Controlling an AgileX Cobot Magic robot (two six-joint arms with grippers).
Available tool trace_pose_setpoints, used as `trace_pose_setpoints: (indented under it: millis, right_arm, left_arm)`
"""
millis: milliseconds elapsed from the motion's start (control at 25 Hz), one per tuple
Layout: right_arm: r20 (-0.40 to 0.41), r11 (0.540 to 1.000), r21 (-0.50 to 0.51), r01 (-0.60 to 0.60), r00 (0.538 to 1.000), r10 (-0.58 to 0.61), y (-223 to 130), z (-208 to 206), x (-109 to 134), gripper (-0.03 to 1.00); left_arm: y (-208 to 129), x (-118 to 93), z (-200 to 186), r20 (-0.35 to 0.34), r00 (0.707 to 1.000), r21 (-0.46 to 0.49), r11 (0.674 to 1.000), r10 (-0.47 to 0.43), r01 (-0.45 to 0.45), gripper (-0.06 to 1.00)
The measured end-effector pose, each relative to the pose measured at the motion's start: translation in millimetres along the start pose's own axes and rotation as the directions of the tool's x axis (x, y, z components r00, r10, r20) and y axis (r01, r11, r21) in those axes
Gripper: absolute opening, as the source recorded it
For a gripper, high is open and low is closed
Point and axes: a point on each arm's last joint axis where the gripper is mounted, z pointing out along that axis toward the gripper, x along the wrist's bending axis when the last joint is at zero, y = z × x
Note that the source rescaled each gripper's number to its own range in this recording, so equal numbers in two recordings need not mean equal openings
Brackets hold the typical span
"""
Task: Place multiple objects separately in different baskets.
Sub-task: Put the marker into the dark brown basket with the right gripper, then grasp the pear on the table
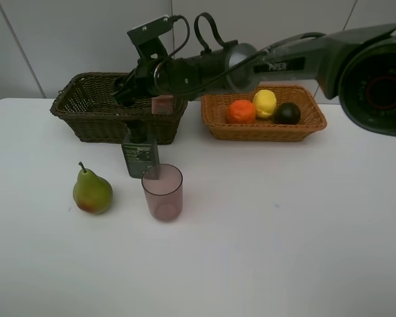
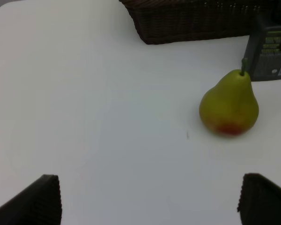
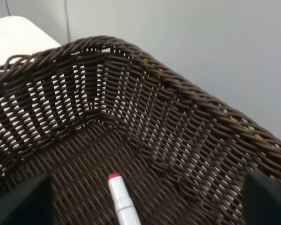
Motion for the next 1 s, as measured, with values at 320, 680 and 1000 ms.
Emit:
trace_pose_setpoints:
  millis: [320,680,1000]
  right_arm:
    - [0.0,1.0,0.0,0.005,1.0,-0.005,0.0,0.0,0.0,0.88]
    - [-0.01,0.997,0.031,0.069,0.998,-0.069,15.0,-12.6,-3.6,0.88]
    - [0.011,0.982,0.085,0.167,0.986,-0.168,85.4,-82.4,-24.4,0.88]
  left_arm:
    - [0.0,0.0,0.0,0.0,1.0,0.0,1.0,0.0,0.0,1.0]
    - [0.0,0.0,0.0,0.0,1.0,0.0,1.0,0.0,0.0,1.0]
    - [0.0,0.0,0.0,0.0,1.0,0.0,1.0,0.0,0.0,1.0]
